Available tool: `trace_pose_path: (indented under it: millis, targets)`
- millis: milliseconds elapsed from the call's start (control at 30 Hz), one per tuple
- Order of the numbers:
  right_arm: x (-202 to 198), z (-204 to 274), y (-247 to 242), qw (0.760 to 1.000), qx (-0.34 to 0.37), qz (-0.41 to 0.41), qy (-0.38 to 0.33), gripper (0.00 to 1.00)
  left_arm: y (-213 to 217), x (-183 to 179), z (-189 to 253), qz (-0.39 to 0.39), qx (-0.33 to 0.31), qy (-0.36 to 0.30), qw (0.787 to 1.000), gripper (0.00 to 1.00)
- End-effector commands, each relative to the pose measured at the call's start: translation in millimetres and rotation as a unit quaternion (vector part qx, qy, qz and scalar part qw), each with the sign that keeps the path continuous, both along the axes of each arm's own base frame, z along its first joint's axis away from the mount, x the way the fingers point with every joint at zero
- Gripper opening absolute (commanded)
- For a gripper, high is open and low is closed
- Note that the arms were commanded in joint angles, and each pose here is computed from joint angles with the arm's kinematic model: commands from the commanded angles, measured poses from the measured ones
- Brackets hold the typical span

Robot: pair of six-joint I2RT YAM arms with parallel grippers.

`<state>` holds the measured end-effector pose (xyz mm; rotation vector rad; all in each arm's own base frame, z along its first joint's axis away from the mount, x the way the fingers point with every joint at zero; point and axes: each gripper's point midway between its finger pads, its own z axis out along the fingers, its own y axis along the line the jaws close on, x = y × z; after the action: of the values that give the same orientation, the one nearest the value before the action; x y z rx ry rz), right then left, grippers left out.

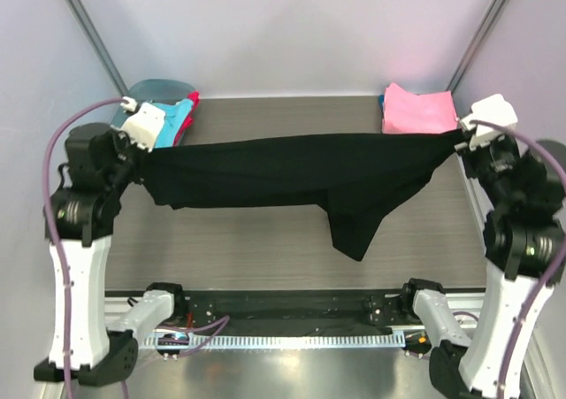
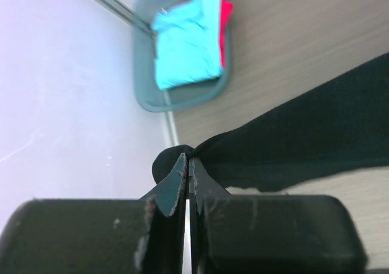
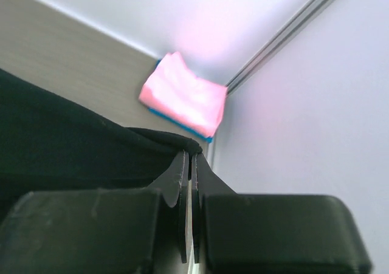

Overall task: Fold and stack the t-shirts
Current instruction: Fold the tshirt

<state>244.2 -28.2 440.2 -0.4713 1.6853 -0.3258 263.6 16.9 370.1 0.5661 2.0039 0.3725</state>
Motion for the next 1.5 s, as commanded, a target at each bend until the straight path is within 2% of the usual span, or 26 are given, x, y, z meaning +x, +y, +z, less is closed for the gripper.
trace_pose_path:
  millis: [0, 133, 233, 433, 467, 767, 867, 1033, 1067, 1133, 1167, 1233, 1267, 1333, 1467]
  targets:
    - [-26, 41, -6, 0.996, -0.005, -0.036, -0.076, 0.01, 15, -17, 44, 0.022, 0.024, -0.087, 0.996, 0.0]
    - [-78, 91, -1, 0.985, -0.018, -0.055, -0.165, 0.01, 18, -45, 96, 0.024, 0.023, -0.168, 0.985, 0.0]
    - [-111, 127, 4, 0.973, -0.027, -0.06, -0.223, 0.01, 19, -59, 120, 0.021, 0.03, -0.205, 0.978, 0.0]
    - [-164, 196, 8, 0.943, -0.037, -0.069, -0.323, 0.01, 25, -90, 186, 0.026, 0.048, -0.297, 0.953, 0.0]
    - [-183, 212, 10, 0.933, -0.043, -0.07, -0.35, 0.01, 26, -95, 194, 0.027, 0.053, -0.31, 0.949, 0.0]
    - [-223, 228, 12, 0.914, -0.047, -0.071, -0.396, 0.01, 29, -134, 232, 0.032, 0.056, -0.38, 0.923, 0.0]
    - [-227, 230, 9, 0.912, -0.058, -0.078, -0.399, 0.01, 29, -135, 235, 0.03, 0.063, -0.381, 0.922, 0.0]
    - [-179, 213, 3, 0.933, -0.057, -0.072, -0.349, 0.01, 28, -89, 208, 0.027, 0.082, -0.323, 0.942, 0.0]
    - [-151, 199, 0, 0.944, -0.057, -0.069, -0.317, 0.01, 28, -67, 192, 0.024, 0.09, -0.289, 0.953, 0.0]
    - [-124, 188, -2, 0.951, -0.058, -0.066, -0.298, 0.01, 27, -44, 173, 0.022, 0.097, -0.256, 0.962, 0.0]
    - [-95, 166, -2, 0.961, -0.061, -0.056, -0.262, 0.01, 27, -26, 150, 0.016, 0.108, -0.221, 0.969, 0.0]
    - [-67, 149, -2, 0.968, -0.061, -0.045, -0.239, 0.01, 25, -2, 125, 0.01, 0.113, -0.192, 0.975, 0.0]
    - [-43, 123, -4, 0.976, -0.057, -0.041, -0.205, 0.01, 24, 7, 112, 0.006, 0.115, -0.177, 0.977, 0.0]
    - [-14, 100, 1, 0.983, -0.042, -0.021, -0.176, 0.01, 20, 32, 68, -0.006, 0.116, -0.126, 0.985, 0.0]
    - [55, 14, 1, 0.997, -0.011, -0.002, -0.077, 0.01, 12, 81, -1, -0.026, 0.109, -0.06, 0.992, 0.0]
